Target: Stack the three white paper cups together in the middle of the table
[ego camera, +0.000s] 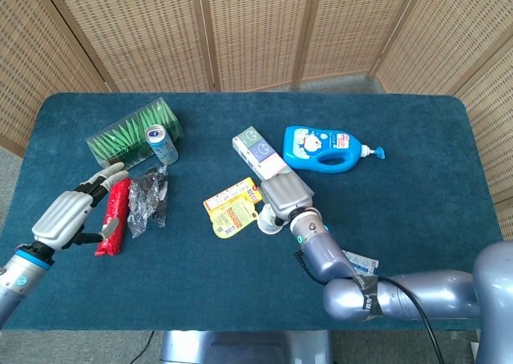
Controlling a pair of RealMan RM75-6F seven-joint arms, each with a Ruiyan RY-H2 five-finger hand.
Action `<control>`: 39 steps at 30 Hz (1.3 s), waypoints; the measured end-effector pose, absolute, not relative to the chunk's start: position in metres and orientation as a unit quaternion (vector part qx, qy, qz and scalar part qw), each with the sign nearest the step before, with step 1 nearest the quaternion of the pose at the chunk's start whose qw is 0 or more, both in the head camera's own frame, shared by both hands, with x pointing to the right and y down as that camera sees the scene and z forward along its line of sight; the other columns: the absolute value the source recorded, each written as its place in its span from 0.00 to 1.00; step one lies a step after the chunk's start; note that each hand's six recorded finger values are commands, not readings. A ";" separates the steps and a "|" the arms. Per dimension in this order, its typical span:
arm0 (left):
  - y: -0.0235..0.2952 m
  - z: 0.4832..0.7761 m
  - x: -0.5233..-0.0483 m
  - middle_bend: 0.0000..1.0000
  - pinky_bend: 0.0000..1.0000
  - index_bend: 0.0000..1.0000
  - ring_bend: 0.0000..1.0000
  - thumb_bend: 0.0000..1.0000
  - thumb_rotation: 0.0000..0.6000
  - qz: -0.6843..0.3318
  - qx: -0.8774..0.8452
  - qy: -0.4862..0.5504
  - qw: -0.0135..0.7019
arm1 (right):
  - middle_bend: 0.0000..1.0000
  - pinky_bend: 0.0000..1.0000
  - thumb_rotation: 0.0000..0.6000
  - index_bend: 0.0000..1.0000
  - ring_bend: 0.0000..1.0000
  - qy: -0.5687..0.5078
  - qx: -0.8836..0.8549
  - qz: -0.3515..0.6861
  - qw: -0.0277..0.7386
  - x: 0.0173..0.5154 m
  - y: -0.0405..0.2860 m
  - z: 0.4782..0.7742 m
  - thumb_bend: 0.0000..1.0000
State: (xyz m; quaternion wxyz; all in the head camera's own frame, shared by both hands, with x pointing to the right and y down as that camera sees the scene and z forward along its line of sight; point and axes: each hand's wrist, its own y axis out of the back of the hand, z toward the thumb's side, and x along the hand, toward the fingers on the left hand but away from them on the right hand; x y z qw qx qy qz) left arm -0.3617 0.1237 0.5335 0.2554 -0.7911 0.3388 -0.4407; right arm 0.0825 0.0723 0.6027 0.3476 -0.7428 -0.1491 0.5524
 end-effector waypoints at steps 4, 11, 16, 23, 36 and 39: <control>0.123 0.534 -0.362 0.00 0.20 0.00 0.00 0.51 1.00 -0.440 -0.792 0.339 0.255 | 0.43 0.70 1.00 0.46 0.32 -0.145 -0.743 0.554 0.347 0.078 0.073 0.604 0.27; 0.122 0.535 -0.363 0.00 0.20 0.00 0.00 0.51 1.00 -0.437 -0.793 0.339 0.254 | 0.43 0.70 1.00 0.46 0.32 -0.144 -0.742 0.555 0.349 0.070 0.073 0.604 0.27; 0.123 0.537 -0.365 0.00 0.20 0.00 0.00 0.50 1.00 -0.437 -0.793 0.340 0.252 | 0.43 0.70 1.00 0.46 0.32 -0.140 -0.739 0.560 0.348 0.069 0.073 0.609 0.27; 0.123 0.538 -0.372 0.00 0.20 0.00 0.00 0.50 1.00 -0.439 -0.791 0.345 0.248 | 0.43 0.70 1.00 0.46 0.32 -0.136 -0.739 0.563 0.345 0.068 0.074 0.615 0.26; 0.125 0.539 -0.370 0.00 0.20 0.00 0.00 0.51 1.00 -0.435 -0.795 0.344 0.246 | 0.26 0.60 1.00 0.21 0.14 -0.120 -0.739 0.575 0.329 0.073 0.084 0.618 0.20; 0.125 0.539 -0.370 0.00 0.20 0.00 0.00 0.50 1.00 -0.434 -0.795 0.346 0.245 | 0.26 0.60 1.00 0.21 0.14 -0.123 -0.739 0.575 0.330 0.074 0.082 0.613 0.20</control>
